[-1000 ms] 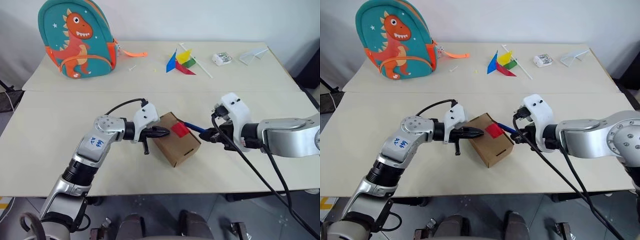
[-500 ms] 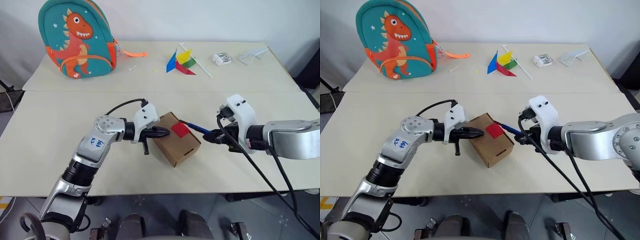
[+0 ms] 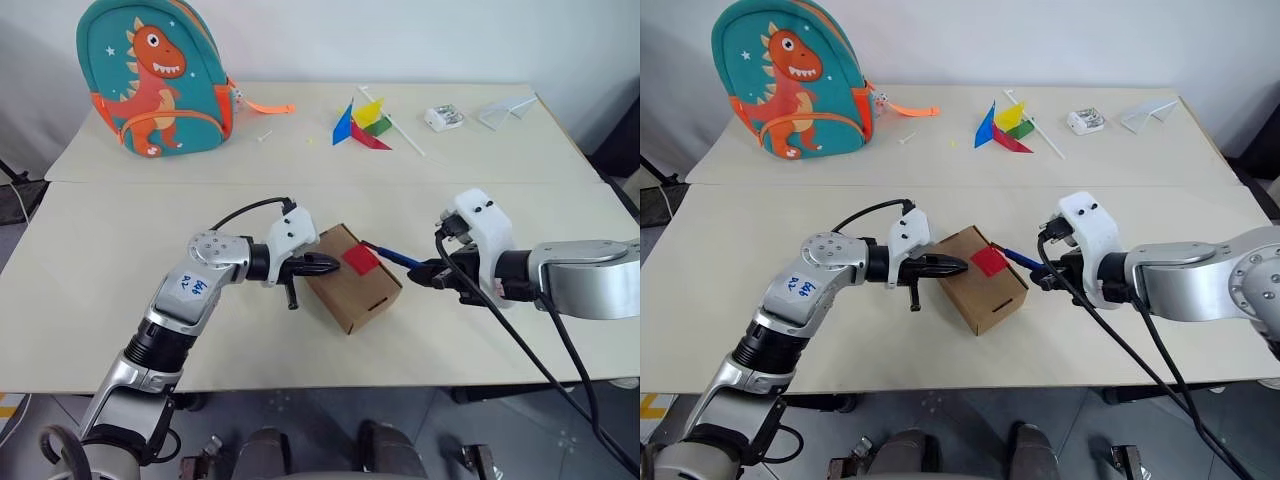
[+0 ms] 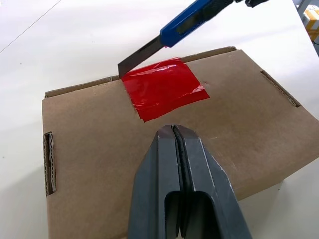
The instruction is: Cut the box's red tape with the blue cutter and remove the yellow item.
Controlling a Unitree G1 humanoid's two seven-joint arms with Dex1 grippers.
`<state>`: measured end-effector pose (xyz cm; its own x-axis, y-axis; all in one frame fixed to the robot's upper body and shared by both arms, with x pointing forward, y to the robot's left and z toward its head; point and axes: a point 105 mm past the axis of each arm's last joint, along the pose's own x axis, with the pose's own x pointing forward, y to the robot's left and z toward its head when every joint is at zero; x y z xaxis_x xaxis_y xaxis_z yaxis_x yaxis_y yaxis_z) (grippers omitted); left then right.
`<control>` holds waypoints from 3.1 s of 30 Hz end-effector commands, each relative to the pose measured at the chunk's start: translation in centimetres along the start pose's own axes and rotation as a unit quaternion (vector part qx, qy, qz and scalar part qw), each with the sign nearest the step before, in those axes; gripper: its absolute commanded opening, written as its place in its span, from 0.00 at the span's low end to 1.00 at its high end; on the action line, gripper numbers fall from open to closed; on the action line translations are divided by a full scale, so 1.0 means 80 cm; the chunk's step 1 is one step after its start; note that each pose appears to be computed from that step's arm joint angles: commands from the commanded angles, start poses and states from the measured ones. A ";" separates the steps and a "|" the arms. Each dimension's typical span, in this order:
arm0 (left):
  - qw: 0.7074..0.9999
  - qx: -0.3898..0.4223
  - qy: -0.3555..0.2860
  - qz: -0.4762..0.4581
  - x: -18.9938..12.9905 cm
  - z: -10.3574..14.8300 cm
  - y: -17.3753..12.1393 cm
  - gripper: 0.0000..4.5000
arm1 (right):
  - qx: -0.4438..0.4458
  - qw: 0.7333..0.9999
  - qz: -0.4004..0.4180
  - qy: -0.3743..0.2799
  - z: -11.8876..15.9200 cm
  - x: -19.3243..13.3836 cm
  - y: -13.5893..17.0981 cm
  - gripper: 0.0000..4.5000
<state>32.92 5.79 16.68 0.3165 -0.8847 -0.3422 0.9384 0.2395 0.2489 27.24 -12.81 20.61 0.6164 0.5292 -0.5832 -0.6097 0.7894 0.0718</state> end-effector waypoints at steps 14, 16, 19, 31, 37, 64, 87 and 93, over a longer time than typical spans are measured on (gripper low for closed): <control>0.999 -0.022 0.023 -0.010 0.005 -0.019 -0.009 0.00 | -0.002 1.000 -0.007 0.019 -0.001 0.015 -0.003 0.03; 0.999 -0.022 0.024 -0.010 0.005 -0.019 -0.009 0.00 | -0.003 1.000 -0.002 0.022 -0.001 0.013 0.000 0.03; 0.999 -0.023 0.026 -0.009 0.005 -0.021 -0.008 0.00 | -0.009 1.000 0.006 0.029 -0.002 0.006 0.007 0.03; 0.999 -0.038 0.037 -0.005 0.009 -0.029 -0.008 0.00 | -0.018 0.999 0.006 0.032 -0.015 -0.010 0.013 0.03; 0.999 -0.038 0.037 -0.009 0.012 -0.029 -0.010 0.00 | -0.006 1.000 0.005 0.030 -0.026 -0.014 0.014 0.03; 1.000 -0.008 0.023 -0.013 0.008 -0.016 0.000 0.00 | 0.002 0.985 -0.038 -0.166 0.020 -0.080 -0.078 0.03; 1.000 0.008 -0.003 0.001 0.003 0.001 0.009 0.00 | -0.022 0.978 -0.167 -0.124 -0.150 -0.057 -0.223 0.60; 1.000 0.001 -0.019 0.017 -0.005 0.006 0.018 0.00 | -0.046 0.977 -0.139 -0.156 -0.143 -0.098 -0.211 0.99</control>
<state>33.85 5.90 16.80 0.3230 -0.8897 -0.3226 0.9362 0.2504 0.2468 27.26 -33.96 12.10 0.8674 0.3417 -0.3617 -0.3981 0.9127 -0.0925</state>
